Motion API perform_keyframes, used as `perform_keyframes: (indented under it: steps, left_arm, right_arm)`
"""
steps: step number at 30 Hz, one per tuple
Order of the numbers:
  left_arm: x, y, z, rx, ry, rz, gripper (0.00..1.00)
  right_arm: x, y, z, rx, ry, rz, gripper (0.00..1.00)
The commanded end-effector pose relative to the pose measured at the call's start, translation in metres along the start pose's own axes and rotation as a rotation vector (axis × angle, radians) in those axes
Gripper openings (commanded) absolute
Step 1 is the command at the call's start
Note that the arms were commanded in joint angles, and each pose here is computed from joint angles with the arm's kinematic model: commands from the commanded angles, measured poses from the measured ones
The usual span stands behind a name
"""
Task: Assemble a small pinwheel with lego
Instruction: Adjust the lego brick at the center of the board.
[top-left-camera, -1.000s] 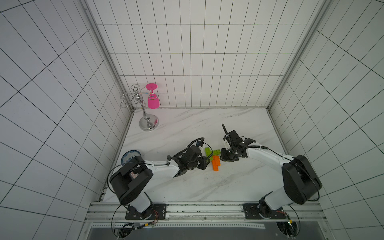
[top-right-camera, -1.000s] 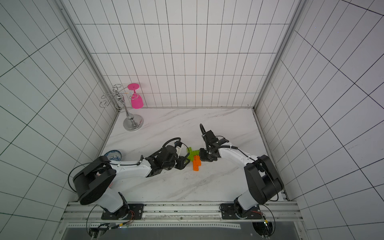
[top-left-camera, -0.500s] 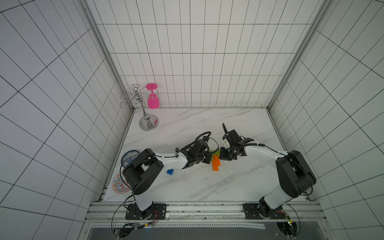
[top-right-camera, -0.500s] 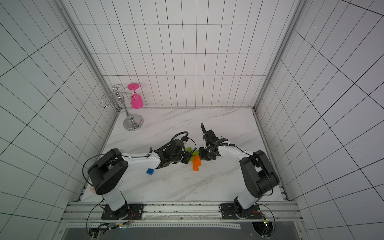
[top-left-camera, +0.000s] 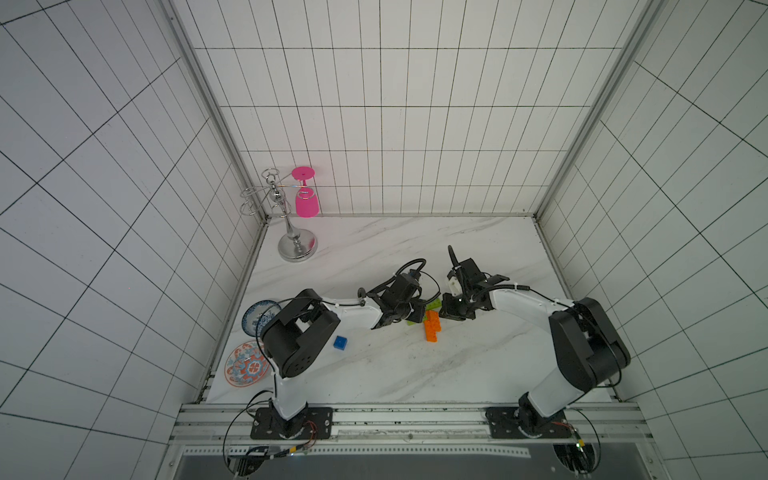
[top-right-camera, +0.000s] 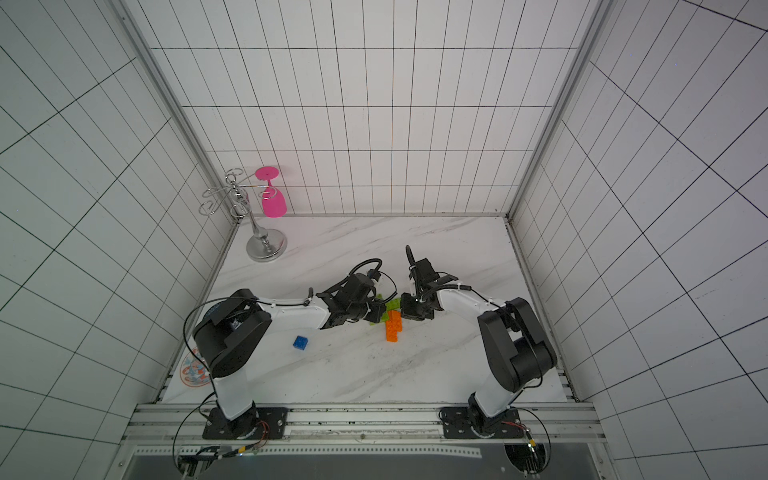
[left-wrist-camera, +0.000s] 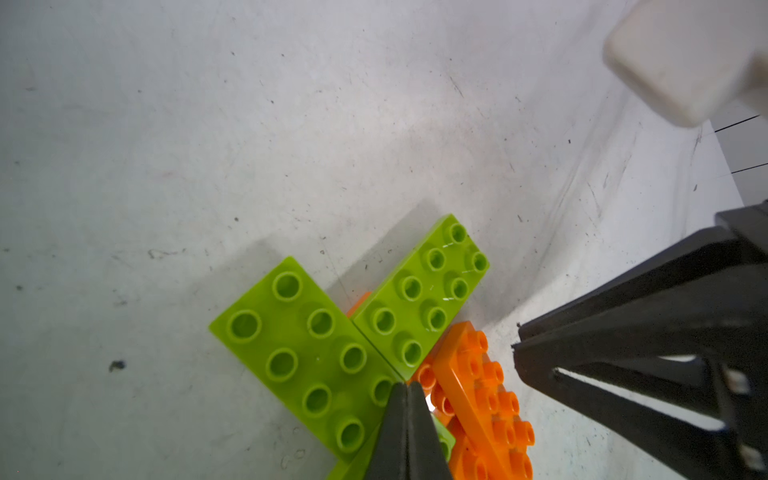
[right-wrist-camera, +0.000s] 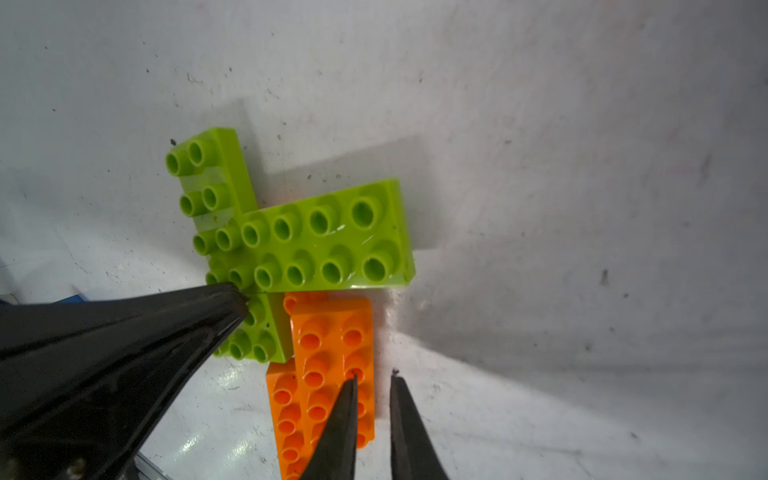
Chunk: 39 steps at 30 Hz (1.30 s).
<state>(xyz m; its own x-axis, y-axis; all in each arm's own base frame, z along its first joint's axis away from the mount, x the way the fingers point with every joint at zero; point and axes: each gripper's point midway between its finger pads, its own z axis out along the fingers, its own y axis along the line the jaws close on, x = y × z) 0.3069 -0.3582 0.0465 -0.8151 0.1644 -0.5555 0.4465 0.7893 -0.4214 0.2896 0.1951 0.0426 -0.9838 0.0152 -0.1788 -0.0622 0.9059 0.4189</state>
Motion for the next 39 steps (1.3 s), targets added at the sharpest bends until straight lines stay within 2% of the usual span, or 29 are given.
perform_keyframes:
  steps: [1, 11, 22, 39]
  left_arm:
    - [0.003, 0.002, 0.007, -0.008, 0.022, 0.01, 0.0]
    - [0.007, 0.005, 0.008, -0.015, 0.031, 0.016, 0.0]
    - [0.008, 0.004, 0.004, -0.003, 0.03, 0.025, 0.0]
    - [0.003, 0.003, -0.003, 0.016, 0.013, 0.027, 0.0]
  right_arm:
    - [0.005, -0.006, 0.004, 0.013, 0.019, 0.015, 0.18]
    - [0.005, 0.005, 0.007, -0.049, 0.043, -0.005, 0.2]
    - [-0.003, 0.019, 0.007, -0.096, 0.044, -0.035, 0.18]
    - [-0.011, 0.029, 0.007, -0.057, 0.04, -0.123, 0.23]
